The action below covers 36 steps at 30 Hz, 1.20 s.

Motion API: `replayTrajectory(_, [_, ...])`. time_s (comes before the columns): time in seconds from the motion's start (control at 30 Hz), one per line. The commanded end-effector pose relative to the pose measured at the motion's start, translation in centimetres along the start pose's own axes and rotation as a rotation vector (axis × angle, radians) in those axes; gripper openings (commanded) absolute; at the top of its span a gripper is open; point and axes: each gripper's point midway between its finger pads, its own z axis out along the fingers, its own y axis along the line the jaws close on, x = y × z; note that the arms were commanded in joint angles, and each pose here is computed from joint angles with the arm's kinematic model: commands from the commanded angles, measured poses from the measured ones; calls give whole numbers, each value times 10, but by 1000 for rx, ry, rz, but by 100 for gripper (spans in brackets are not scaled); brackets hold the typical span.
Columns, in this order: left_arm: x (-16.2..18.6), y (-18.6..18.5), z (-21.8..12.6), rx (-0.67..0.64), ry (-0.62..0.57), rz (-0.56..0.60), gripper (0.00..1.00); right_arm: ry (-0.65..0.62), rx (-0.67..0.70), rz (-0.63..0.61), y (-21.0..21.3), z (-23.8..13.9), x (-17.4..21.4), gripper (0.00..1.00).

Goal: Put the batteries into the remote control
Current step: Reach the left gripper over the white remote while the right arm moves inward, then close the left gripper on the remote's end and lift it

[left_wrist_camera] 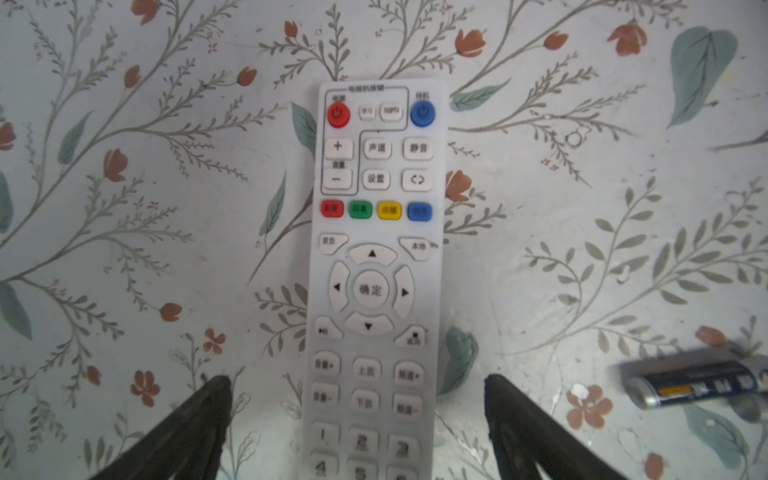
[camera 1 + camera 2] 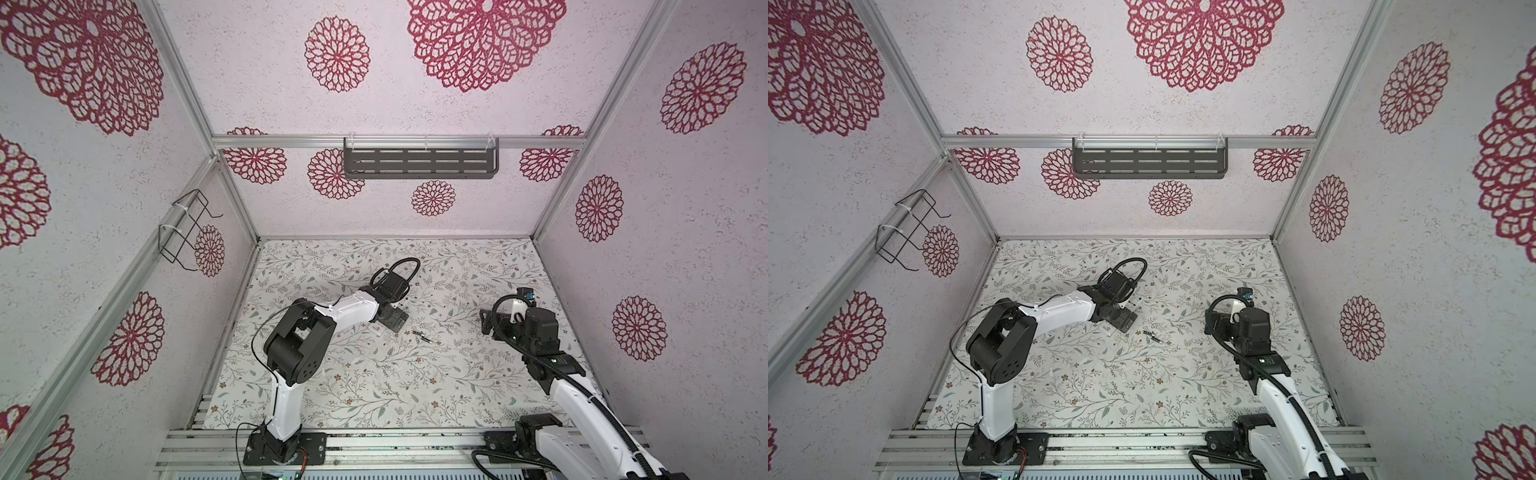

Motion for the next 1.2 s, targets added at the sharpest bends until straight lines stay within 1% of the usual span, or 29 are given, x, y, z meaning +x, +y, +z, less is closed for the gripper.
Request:
replayTrajectory(0.0, [21,-8,11,19,60,46,99,-33,-46,-9,11,-3,-10,99])
replayTrajectory(0.17, [28,-16,15,81,70,45,100,-30,-75,-16,15,-4,-9,99])
replayTrajectory(0.43, [28,-10,20,108,70,8,94,-52,-109,-7,21,-8,-10,99])
replayTrajectory(0.53, [25,-10,20,115,62,7,90,-48,-115,-9,22,-7,-9,99])
replayTrajectory(0.63, [21,-4,22,91,50,8,87,-46,-131,-5,24,-6,-9,99])
replayTrajectory(0.73, [16,0,23,91,34,-8,80,-52,-152,0,28,-6,-10,99])
replayTrajectory(0.83, [13,4,21,98,19,-29,76,-54,-182,-3,33,-7,-10,99])
replayTrajectory(0.9, [12,7,18,101,6,-41,71,-52,-210,-7,37,-7,-8,99])
replayTrajectory(0.97, [10,8,13,129,-11,-52,66,-49,-245,-6,43,-7,-7,99])
replayTrajectory(1.1, [9,7,7,205,-29,-103,61,-39,-305,3,53,-5,-4,99])
replayTrajectory(1.13, [-1,10,-8,213,-77,-110,60,-36,-319,4,55,-4,-3,99])
replayTrajectory(1.17, [-2,10,-13,222,-94,-114,60,-34,-329,7,57,-3,-2,99])
